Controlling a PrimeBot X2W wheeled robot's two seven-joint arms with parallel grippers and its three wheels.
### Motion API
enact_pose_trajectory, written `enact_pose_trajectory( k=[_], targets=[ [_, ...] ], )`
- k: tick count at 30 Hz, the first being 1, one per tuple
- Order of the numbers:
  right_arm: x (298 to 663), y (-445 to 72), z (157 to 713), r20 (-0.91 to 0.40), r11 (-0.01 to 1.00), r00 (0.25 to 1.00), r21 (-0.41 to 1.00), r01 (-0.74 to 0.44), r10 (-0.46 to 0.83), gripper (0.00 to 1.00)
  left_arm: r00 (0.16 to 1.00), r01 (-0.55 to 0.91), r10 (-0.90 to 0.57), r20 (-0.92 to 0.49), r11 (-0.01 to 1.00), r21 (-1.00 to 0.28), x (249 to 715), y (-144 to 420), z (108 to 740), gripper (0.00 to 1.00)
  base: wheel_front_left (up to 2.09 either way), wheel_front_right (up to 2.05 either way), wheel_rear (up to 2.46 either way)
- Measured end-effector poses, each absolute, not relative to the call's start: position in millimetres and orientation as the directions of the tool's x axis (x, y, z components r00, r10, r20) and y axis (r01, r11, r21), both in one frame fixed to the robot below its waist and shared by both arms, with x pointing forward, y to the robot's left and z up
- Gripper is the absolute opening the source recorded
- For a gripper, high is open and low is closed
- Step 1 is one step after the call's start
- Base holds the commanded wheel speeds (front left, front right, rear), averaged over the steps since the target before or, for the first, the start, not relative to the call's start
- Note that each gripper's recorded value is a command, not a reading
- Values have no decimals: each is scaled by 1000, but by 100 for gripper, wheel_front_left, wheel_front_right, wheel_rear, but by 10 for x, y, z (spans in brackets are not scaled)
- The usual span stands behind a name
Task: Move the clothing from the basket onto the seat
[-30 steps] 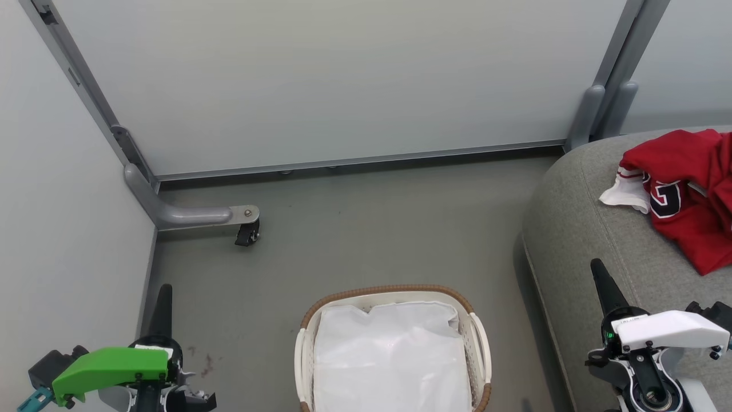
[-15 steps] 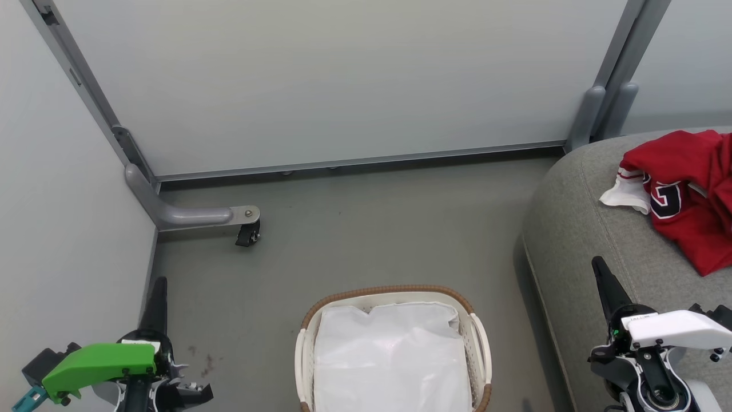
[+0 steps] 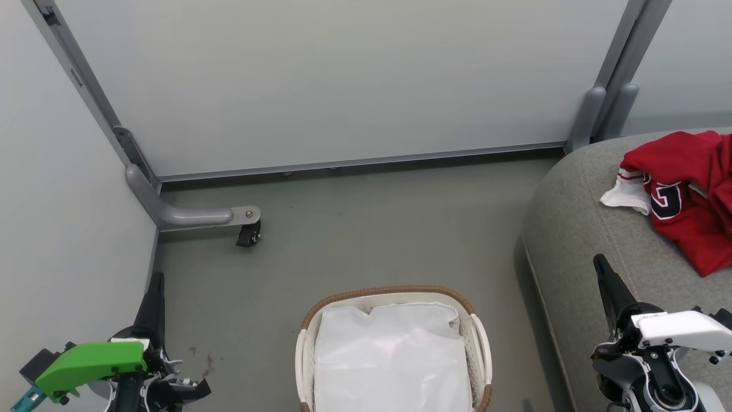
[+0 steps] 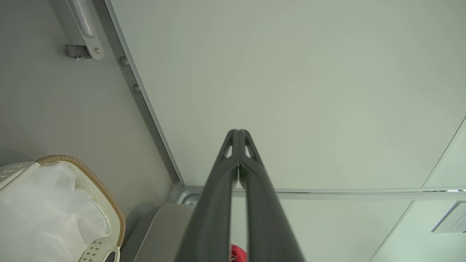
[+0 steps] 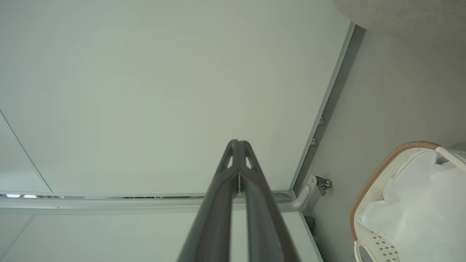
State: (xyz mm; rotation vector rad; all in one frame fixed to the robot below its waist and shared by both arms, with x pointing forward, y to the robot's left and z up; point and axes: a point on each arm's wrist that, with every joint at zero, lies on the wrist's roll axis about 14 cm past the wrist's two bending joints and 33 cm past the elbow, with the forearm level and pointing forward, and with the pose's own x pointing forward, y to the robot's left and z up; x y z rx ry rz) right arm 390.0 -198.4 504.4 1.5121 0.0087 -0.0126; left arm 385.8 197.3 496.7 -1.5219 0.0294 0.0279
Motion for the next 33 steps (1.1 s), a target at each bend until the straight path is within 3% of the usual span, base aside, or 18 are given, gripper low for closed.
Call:
enact_pose_trajectory(
  k=[10,33],
  targets=[
    [3900,-1985,5078,1,-6,1000,1000,-1,2,0,1000,-13,0,-13,-5,-1000,3874,1995,5036,0,0,0,0],
    [3900,-1986,5078,1,-6,1000,1000,-1,2,0,1000,-12,1,-12,-5,-1000,3875,1996,5039,0,0,0,0]
  ],
)
